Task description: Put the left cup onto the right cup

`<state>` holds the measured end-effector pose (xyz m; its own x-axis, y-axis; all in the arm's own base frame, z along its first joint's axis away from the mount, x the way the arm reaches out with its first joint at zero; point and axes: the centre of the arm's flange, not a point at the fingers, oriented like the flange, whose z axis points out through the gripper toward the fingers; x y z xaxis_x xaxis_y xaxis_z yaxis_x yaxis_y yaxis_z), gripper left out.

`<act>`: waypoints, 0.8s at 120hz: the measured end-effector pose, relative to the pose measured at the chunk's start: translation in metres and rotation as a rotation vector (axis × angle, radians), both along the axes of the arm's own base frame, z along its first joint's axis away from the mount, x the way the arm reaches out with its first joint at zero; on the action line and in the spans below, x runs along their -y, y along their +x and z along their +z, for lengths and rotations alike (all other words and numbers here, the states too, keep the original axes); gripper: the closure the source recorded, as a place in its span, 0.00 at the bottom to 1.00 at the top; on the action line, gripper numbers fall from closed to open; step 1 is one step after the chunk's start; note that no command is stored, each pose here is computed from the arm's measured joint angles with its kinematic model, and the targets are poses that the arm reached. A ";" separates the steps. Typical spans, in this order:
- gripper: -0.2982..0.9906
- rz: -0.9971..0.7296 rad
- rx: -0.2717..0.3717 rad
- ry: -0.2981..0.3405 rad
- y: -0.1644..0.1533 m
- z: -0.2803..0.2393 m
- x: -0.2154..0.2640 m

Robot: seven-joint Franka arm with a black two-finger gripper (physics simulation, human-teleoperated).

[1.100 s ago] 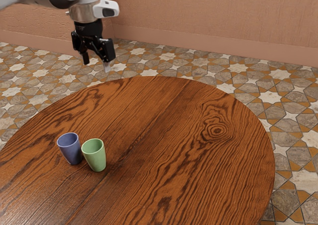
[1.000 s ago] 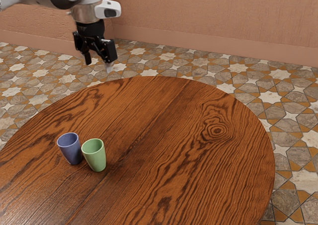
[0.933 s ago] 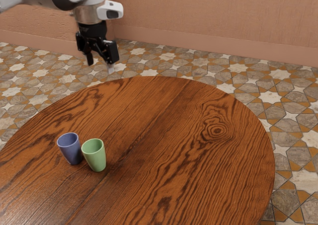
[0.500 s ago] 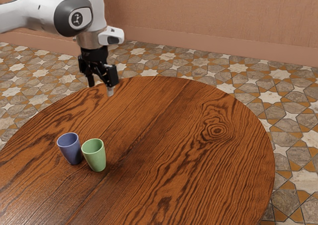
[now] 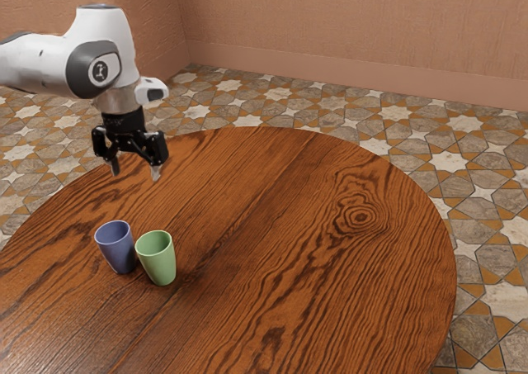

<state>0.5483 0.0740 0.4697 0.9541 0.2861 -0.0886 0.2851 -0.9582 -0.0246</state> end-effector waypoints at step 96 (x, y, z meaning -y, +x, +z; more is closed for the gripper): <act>0.25 0.440 0.050 -0.003 -0.017 -0.088 -0.024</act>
<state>0.5314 0.0976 0.3819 0.7443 0.6662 -0.0468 0.6670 -0.7451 0.0021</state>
